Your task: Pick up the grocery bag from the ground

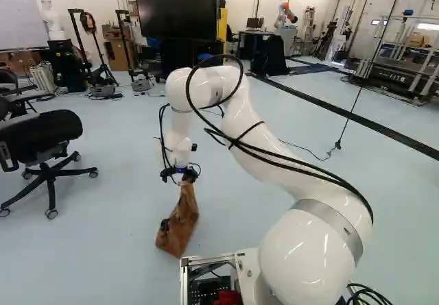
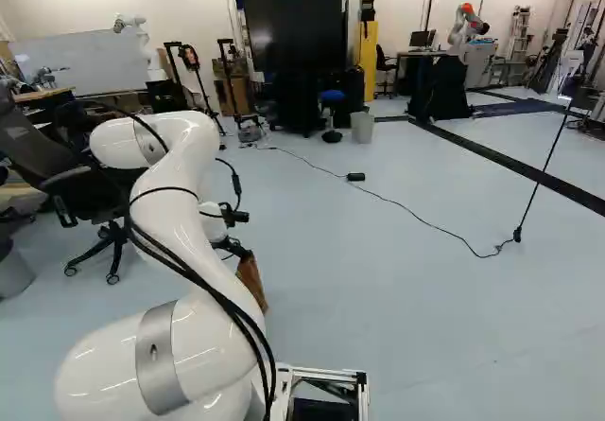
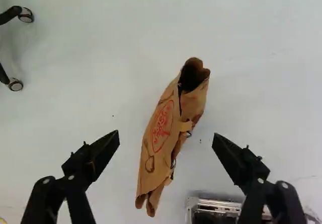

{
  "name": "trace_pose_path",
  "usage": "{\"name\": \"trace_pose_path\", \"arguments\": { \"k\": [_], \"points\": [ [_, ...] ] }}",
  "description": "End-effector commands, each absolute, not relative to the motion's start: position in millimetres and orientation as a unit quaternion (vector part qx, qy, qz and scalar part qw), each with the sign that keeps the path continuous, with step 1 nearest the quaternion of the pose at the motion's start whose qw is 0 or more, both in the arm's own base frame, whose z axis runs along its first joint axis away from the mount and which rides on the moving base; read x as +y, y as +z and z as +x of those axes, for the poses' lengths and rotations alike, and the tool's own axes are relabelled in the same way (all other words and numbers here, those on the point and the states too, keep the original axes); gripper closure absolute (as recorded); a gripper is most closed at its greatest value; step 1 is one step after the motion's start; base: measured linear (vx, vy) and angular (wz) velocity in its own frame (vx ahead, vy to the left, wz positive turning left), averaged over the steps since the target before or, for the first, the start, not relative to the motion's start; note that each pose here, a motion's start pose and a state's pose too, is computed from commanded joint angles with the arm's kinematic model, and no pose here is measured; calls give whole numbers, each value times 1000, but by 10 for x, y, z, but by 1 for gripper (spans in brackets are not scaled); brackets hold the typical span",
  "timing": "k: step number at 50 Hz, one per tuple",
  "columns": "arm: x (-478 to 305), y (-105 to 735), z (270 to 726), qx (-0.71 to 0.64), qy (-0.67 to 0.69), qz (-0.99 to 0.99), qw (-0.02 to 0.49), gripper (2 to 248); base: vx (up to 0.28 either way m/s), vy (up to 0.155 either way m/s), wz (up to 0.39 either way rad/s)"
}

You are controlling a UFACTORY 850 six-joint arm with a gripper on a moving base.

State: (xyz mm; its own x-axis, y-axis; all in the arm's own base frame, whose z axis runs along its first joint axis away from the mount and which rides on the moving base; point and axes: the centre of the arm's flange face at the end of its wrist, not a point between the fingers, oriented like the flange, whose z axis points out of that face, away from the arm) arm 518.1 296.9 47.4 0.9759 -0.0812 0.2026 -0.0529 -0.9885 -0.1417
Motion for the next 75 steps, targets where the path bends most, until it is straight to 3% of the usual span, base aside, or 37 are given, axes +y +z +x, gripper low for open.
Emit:
{"name": "trace_pose_path", "arguments": {
  "k": [42, 75],
  "points": [
    [3291, -31, 5189, 17, -17, -1000, 3, 3, 0, 0, 0],
    [3284, -531, 5179, 17, 6, -1000, -14, 3, 0, 0, 0]
  ]
}}
